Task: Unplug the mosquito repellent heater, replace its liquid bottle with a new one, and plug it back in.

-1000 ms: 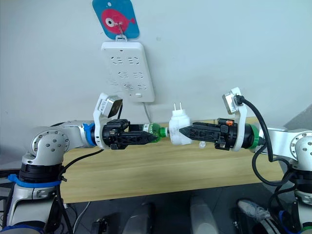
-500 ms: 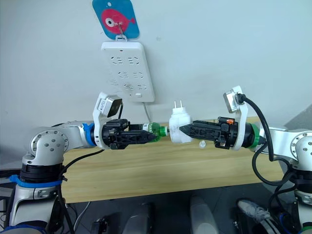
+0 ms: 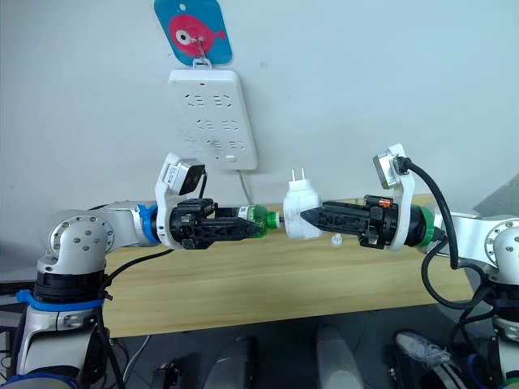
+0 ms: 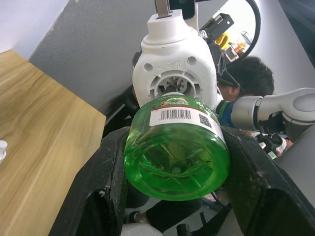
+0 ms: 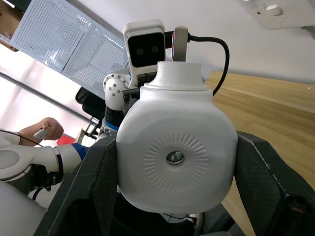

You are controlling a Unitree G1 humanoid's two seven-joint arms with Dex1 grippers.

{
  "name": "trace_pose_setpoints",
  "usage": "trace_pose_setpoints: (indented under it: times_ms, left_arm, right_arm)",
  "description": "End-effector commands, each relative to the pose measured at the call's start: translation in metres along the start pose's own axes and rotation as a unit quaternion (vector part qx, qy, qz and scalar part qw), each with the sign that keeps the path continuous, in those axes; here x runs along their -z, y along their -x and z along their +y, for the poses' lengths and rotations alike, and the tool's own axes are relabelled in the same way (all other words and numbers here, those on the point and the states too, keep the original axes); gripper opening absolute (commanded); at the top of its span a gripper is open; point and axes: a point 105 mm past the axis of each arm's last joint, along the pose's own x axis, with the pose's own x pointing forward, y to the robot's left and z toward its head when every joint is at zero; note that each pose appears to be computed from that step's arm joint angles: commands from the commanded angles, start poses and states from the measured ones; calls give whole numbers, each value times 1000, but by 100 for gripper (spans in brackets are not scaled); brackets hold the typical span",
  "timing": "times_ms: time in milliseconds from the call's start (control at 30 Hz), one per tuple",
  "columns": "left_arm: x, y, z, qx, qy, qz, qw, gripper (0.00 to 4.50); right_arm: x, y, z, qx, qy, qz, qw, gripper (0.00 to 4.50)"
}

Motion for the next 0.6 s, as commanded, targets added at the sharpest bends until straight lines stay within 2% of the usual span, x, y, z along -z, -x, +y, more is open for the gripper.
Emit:
trace_pose_setpoints:
  times_ms: [33, 267, 600]
  left_arm:
    - [-12, -5, -16, 43, -26, -10, 999, 232]
    - [-9, -4, -24, 61, -17, -1, 998, 232]
    - [-3, 0, -17, 42, -14, 1, 999, 232]
  right_arm:
    - [1, 0, 6, -9, 7, 3, 1000, 293]
    - [0, 3, 2, -3, 4, -4, 1000, 293]
    - [-2, 3, 5, -11, 1, -7, 1000, 293]
